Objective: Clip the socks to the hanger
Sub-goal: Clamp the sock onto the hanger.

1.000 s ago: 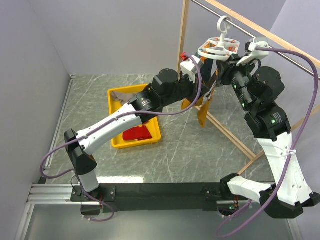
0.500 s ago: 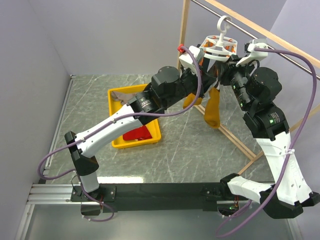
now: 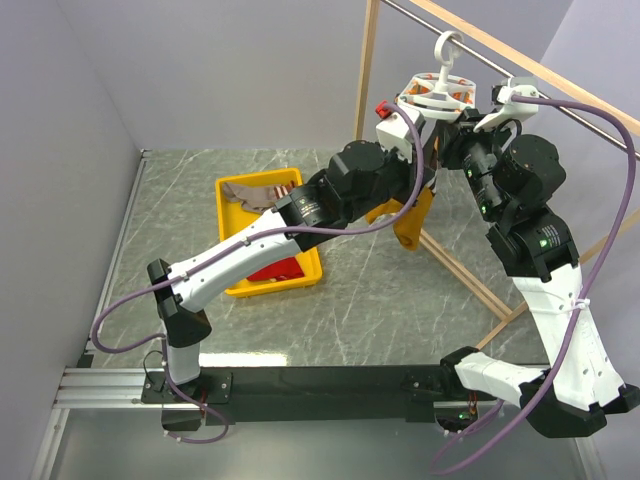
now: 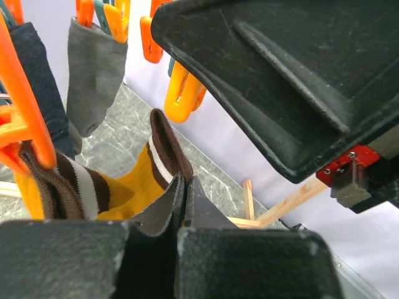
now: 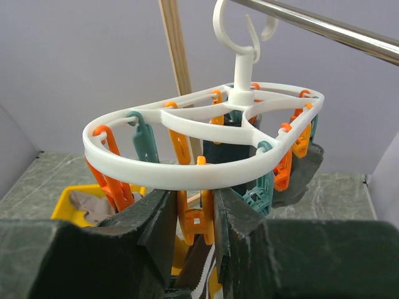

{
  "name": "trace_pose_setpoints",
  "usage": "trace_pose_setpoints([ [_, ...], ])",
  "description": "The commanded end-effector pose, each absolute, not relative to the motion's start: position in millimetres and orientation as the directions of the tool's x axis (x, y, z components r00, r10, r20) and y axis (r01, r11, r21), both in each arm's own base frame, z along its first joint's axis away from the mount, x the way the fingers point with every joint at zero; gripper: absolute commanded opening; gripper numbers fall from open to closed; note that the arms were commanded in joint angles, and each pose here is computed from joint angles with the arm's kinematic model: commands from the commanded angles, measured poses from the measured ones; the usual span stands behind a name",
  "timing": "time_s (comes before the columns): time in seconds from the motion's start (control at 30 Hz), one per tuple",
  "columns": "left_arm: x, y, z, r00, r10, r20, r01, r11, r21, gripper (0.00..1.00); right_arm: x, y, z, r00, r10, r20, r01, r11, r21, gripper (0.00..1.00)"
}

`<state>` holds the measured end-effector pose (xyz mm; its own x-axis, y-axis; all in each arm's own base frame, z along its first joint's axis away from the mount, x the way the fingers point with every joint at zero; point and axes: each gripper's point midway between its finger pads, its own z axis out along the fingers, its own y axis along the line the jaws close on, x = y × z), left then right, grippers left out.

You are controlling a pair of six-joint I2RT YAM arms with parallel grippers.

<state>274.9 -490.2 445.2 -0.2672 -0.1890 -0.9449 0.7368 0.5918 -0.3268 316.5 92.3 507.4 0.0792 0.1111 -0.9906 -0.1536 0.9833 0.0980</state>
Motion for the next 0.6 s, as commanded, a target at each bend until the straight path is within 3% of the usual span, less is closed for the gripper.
trace_pose_setpoints([
  [0.0, 273, -485, 469, -0.23, -0.237, -0.944, 0.736, 0.592, -0.328, 0.01, 313, 89, 525, 0.137, 0.13, -0.982, -0.155, 0.982, 0.108, 0.0],
  [0.57, 271, -483, 491, -0.174, -0.273, -0.946, 0.747, 0.589, -0.307, 0.01, 317, 89, 516, 0.121, 0.106, -0.987, -0.147, 0.985, 0.088, 0.0],
])
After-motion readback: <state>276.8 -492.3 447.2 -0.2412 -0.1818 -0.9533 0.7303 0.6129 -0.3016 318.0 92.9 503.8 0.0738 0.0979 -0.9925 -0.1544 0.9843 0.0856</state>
